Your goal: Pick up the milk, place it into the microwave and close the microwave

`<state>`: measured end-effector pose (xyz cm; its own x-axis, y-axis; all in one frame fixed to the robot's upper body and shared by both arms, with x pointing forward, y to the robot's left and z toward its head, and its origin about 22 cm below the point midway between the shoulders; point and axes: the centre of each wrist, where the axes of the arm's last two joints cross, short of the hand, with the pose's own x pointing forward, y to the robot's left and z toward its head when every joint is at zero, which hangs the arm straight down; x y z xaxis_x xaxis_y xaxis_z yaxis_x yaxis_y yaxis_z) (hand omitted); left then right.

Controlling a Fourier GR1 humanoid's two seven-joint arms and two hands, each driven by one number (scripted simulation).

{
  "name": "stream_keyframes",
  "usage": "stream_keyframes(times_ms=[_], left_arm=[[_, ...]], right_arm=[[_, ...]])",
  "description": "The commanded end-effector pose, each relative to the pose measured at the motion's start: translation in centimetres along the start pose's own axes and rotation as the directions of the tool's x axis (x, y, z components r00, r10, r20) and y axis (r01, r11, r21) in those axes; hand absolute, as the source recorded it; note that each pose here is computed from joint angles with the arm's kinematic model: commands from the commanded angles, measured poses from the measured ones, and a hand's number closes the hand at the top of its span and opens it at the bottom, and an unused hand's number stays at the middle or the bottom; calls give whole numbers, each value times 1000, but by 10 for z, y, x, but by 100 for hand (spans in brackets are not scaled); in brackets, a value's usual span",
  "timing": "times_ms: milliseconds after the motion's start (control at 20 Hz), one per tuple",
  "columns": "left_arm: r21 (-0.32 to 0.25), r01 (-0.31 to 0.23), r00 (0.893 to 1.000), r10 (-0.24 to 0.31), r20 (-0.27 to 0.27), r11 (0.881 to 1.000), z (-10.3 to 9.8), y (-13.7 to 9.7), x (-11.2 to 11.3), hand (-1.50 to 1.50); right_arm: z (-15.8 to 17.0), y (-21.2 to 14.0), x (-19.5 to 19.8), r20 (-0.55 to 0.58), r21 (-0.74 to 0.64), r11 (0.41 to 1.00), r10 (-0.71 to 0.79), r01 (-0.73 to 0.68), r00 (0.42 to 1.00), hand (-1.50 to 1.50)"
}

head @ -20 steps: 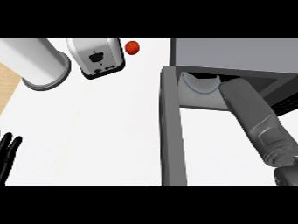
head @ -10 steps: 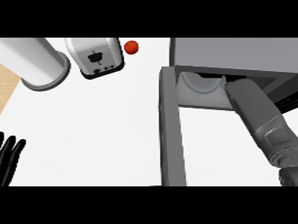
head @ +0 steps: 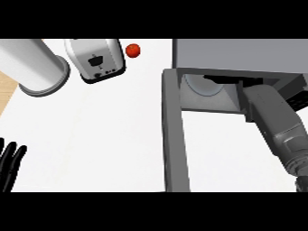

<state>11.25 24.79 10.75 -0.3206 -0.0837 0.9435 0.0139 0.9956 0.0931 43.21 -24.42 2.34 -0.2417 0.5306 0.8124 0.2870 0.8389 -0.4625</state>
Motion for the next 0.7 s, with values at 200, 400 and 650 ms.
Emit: stream_keyframes(times_ms=[200, 400, 650], left_arm=[[-5, -34, 999, 34, -5, 999, 13, -9, -8, -150], [-4, -34, 999, 34, -22, 999, 11, -15, -7, -150], [1, -32, 999, 32, 3, 999, -6, -23, 1, -150]], right_arm=[[23, -10, -26, -23, 19, 992, -121, 121, 992, -150], [27, -12, -30, -28, 94, 969, -226, 228, 974, -150], [68, -3, -58, -83, 101, 962, -246, 254, 966, -150]])
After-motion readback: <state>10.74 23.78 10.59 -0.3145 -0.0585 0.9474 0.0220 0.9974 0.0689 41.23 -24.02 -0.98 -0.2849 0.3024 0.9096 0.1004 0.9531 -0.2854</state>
